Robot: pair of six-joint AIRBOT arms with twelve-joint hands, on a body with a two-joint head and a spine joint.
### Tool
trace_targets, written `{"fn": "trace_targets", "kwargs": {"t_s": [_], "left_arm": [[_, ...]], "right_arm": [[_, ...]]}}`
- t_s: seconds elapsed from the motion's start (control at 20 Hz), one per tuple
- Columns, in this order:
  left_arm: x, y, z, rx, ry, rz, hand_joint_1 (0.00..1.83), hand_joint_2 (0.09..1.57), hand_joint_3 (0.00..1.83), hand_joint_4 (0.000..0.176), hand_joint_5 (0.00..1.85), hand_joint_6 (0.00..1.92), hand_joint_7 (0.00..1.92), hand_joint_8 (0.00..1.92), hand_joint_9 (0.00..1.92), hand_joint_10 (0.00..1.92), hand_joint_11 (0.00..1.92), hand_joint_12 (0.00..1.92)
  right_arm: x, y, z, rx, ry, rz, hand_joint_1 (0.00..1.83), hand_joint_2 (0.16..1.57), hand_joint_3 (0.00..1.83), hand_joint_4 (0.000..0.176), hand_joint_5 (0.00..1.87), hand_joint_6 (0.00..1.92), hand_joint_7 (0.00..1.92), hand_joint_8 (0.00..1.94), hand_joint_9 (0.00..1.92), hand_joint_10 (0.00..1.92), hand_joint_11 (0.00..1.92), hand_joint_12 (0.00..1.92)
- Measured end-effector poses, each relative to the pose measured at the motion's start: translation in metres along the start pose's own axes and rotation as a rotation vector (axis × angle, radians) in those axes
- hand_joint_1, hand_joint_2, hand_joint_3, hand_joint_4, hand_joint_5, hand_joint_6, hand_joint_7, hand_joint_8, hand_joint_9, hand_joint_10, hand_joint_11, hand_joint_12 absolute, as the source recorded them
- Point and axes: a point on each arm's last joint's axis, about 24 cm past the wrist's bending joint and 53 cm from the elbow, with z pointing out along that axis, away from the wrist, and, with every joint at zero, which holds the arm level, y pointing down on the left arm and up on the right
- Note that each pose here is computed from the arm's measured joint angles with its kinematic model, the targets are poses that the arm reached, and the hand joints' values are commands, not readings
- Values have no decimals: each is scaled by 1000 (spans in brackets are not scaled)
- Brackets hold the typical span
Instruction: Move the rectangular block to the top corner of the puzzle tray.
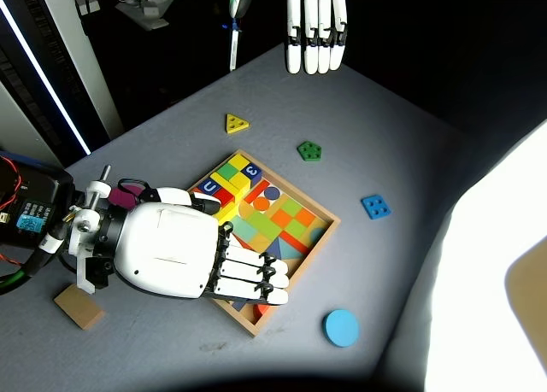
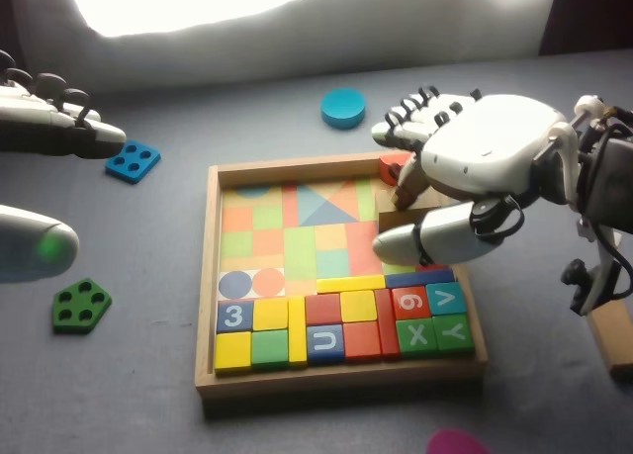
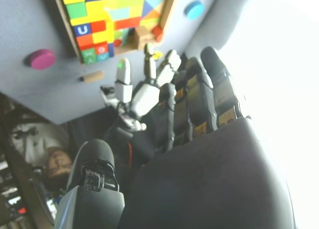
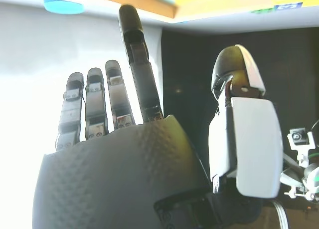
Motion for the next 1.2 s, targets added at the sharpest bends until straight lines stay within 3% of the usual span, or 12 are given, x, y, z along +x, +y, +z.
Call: {"fn": "trace_targets", "kwargs": {"t_s": [0.5, 0.65, 0.75, 1.2], "left_arm": [[0, 0, 0, 0, 0, -1, 0, 1281, 3, 13, 184, 0, 176, 2, 214, 1, 0, 538], [0, 0, 0, 0, -1, -1, 0, 1280, 1, 20, 172, 0, 166, 0, 218, 2, 0, 521], [0, 0, 0, 0, 0, -1, 7, 1276, 0, 16, 200, 7, 188, 5, 230, 4, 0, 591], [0, 0, 0, 0, -1, 0, 0, 1277, 0, 17, 180, 3, 172, 3, 224, 9, 0, 523]], "right_arm": [[2, -7, -3, 13, 3, -12, 0, 1135, 1, 0, 751, 19, 52, 4, 0, 0, 0, 0], [2, -7, -3, 13, 3, -22, 0, 1135, 1, 0, 741, 14, 59, 5, 0, 0, 0, 0], [2, -8, -3, 16, -1, -26, 0, 1136, 1, 0, 746, 16, 63, 6, 0, 0, 0, 0], [-6, -19, 8, 40, -32, -33, 0, 1134, 0, 0, 753, 18, 64, 5, 0, 0, 0, 0]]}}
